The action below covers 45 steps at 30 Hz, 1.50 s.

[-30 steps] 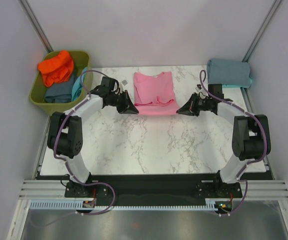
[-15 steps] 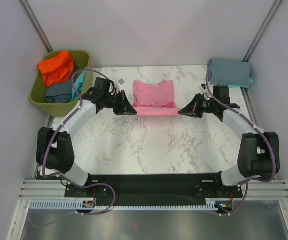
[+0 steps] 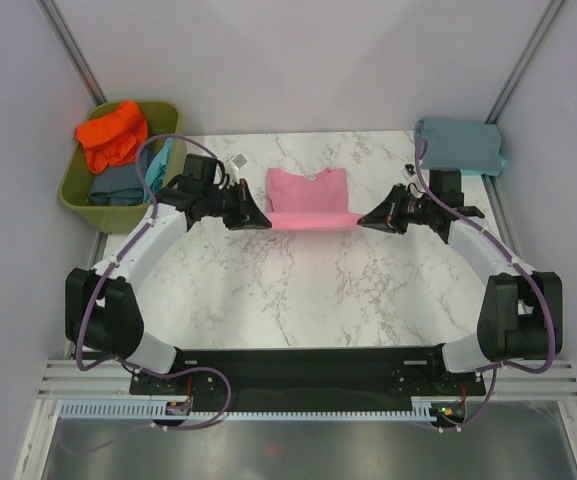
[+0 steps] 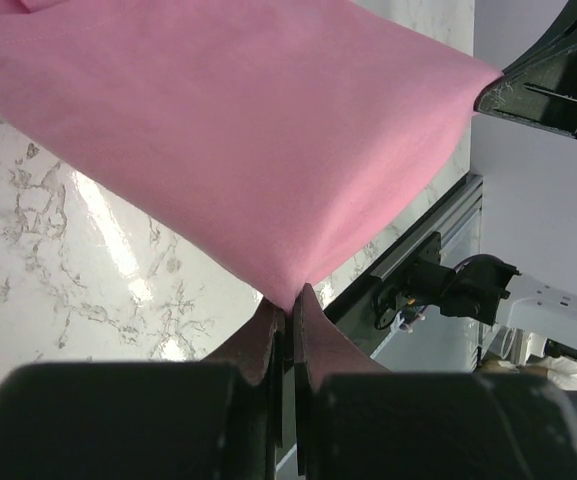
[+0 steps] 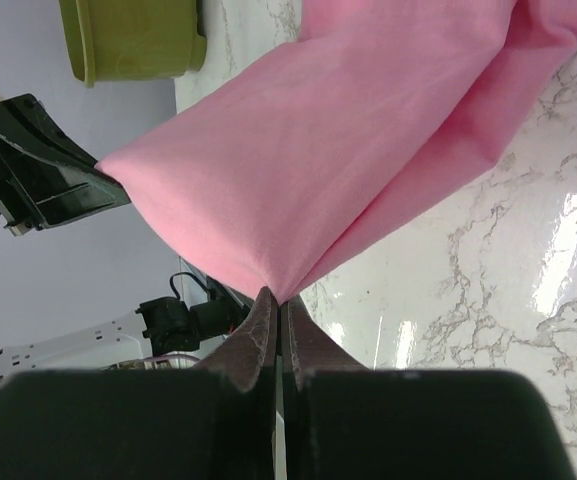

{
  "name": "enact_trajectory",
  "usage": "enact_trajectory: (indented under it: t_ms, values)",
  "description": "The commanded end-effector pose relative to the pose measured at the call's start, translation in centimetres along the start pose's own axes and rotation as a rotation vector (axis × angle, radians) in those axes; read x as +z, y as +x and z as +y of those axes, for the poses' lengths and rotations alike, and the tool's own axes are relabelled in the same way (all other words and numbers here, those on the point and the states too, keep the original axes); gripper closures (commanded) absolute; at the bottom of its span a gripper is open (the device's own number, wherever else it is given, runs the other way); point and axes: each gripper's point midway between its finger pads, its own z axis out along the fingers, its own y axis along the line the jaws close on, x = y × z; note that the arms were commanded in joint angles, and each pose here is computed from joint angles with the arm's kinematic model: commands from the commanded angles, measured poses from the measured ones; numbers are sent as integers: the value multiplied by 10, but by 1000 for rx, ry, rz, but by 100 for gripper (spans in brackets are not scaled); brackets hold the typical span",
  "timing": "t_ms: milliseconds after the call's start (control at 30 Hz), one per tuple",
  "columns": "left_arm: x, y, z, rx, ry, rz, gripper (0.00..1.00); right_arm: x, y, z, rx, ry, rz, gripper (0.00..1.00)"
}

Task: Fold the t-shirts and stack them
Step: Fold the tshirt

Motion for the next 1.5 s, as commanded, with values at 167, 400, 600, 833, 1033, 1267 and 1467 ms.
enact_trajectory:
  t_ms: [167,400,600,833,1033,1267,1467]
  values:
    - [-5,-9,4,60,-30,-44,98,0,-19,8,-44,-13,-58,100]
    - [17,-24,32,3,-61,-17,98,20,-49,0,-46,-13,-66,100]
    - [37,-82,28,70,-41,-78,98,45,-98,1,-80,-34,-96,100]
    - [66,-151,44,166,-93,-163,98,89,-153,-15,-116,-52,-122,100]
    - [106,-209,99,223,-262,-274,60,148,-201,-32,-173,-81,-166,68]
    - [67,-261,59,359,-327,-450,18,129,-222,12,-394,-125,-213,30]
    - [33,-226,15,396,-214,-391,24,78,-208,-7,-383,-24,-197,30]
